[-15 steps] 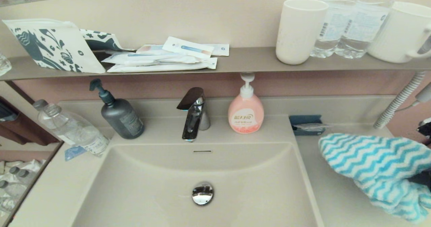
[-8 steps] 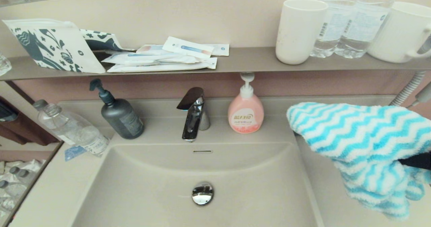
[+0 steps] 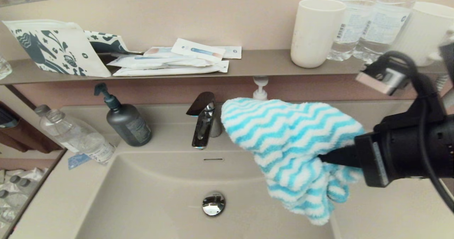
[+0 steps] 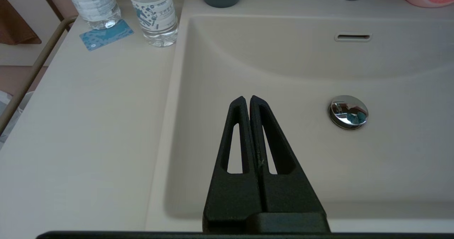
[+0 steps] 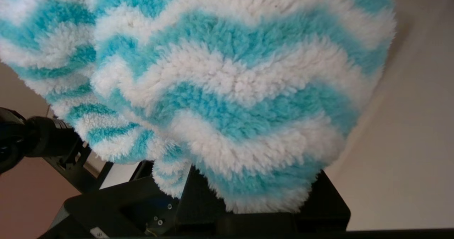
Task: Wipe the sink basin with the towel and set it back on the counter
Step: Wipe the sink
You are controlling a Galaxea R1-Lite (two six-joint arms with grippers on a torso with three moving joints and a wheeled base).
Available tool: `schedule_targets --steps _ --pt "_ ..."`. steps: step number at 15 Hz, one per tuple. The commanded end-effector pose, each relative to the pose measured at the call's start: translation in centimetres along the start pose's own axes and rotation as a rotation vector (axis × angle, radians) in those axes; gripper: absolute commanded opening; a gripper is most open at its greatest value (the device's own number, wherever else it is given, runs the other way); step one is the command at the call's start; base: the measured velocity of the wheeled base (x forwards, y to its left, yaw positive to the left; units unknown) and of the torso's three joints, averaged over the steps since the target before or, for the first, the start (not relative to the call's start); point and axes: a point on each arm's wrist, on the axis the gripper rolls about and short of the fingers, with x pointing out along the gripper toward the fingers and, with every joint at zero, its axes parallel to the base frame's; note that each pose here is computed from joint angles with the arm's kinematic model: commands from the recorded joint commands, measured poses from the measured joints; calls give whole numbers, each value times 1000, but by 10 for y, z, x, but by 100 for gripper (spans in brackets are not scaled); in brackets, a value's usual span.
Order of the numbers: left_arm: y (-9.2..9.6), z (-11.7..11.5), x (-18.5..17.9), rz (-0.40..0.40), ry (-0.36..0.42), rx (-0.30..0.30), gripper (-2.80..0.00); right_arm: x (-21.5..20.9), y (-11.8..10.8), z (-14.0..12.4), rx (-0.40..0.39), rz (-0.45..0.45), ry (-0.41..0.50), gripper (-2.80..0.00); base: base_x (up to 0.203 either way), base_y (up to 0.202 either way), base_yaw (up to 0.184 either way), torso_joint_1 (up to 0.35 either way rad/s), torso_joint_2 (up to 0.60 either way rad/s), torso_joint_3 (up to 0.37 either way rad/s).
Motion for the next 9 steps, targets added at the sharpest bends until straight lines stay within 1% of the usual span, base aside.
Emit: schedule_targets --steps 1,3,4,6,8,9 --pt "0 0 0 1 1 -1 -280 49 7 -8 5 -26 131 -280 0 0 0 0 0 0" --pt "0 0 0 1 1 -1 -280 75 7 -15 22 -52 201 -280 0 0 0 0 0 0" --pt "0 0 0 1 1 -1 -280 87 11 -21 15 -55 237 -280 0 0 0 0 0 0" --pt "0 0 0 1 1 -1 -280 110 21 -34 -2 -59 311 -280 0 0 0 0 0 0" --pt "0 0 0 1 1 -1 -280 130 32 -55 -45 -98 383 -280 0 0 0 0 0 0" --pt "0 0 0 1 1 -1 -280 135 33 -60 -55 -114 402 -280 0 0 0 0 0 0"
